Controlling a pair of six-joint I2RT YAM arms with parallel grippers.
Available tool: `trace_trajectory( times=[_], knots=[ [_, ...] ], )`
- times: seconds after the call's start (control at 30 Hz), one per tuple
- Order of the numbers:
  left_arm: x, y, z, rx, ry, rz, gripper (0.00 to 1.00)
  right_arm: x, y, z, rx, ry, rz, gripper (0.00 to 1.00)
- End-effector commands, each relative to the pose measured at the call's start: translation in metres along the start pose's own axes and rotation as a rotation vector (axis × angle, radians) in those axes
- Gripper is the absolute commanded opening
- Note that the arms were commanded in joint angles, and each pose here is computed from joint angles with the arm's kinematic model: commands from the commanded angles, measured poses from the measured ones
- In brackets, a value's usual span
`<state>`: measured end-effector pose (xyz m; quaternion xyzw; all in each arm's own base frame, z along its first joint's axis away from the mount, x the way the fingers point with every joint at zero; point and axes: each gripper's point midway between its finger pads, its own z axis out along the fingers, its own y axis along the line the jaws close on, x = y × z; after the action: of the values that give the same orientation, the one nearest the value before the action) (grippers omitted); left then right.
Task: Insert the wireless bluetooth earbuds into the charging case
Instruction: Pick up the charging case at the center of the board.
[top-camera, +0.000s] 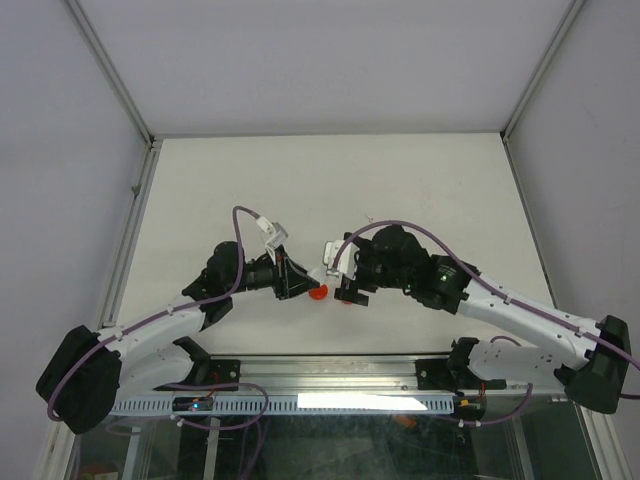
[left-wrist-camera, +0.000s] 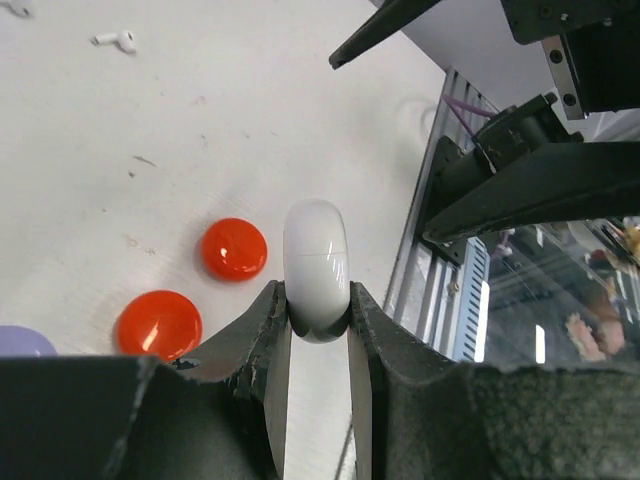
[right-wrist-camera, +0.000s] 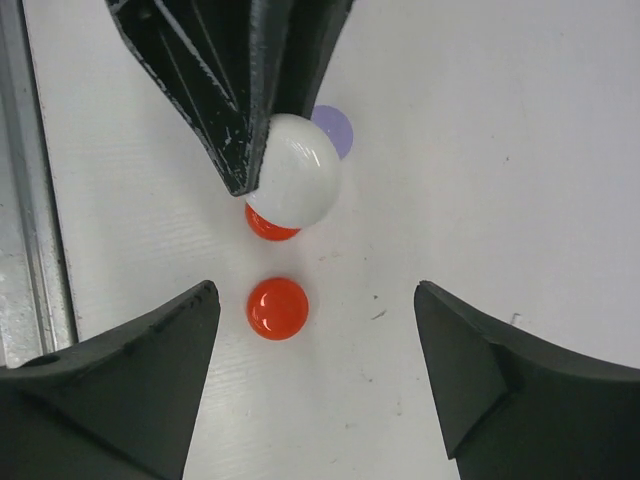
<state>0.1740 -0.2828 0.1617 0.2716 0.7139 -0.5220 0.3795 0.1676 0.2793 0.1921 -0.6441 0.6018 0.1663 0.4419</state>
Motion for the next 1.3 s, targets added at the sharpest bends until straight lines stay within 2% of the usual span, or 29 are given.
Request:
trace_trajectory(
  times=[0.0, 0.27, 0.53, 0.93, 1.27],
  knots=[
    [-0.048, -0.013, -0.008, 0.017, -0.26, 0.195, 0.0, -0.054, -0.013, -0.016, -0.038, -0.234, 0.191, 0.81],
    [-0.066, -0.034, -0.026, 0.093, -0.442, 0.32, 0.0, -0.087, -0.026, -0.023, -0.093, -0.453, 0.416, 0.8],
    [-0.083, -0.057, -0.042, 0.166, -0.588, 0.407, 0.0, -0.102, -0.04, -0.022, -0.097, -0.563, 0.512, 0.75],
    [-0.087, -0.081, -0.046, 0.287, -0.602, 0.446, 0.0, -0.121, -0.025, -0.028, -0.306, -0.663, 0.527, 0.6],
    [-0.09, -0.088, -0.047, 0.318, -0.614, 0.44, 0.0, -0.13, -0.019, -0.028, -0.396, -0.673, 0.518, 0.46]
  ],
)
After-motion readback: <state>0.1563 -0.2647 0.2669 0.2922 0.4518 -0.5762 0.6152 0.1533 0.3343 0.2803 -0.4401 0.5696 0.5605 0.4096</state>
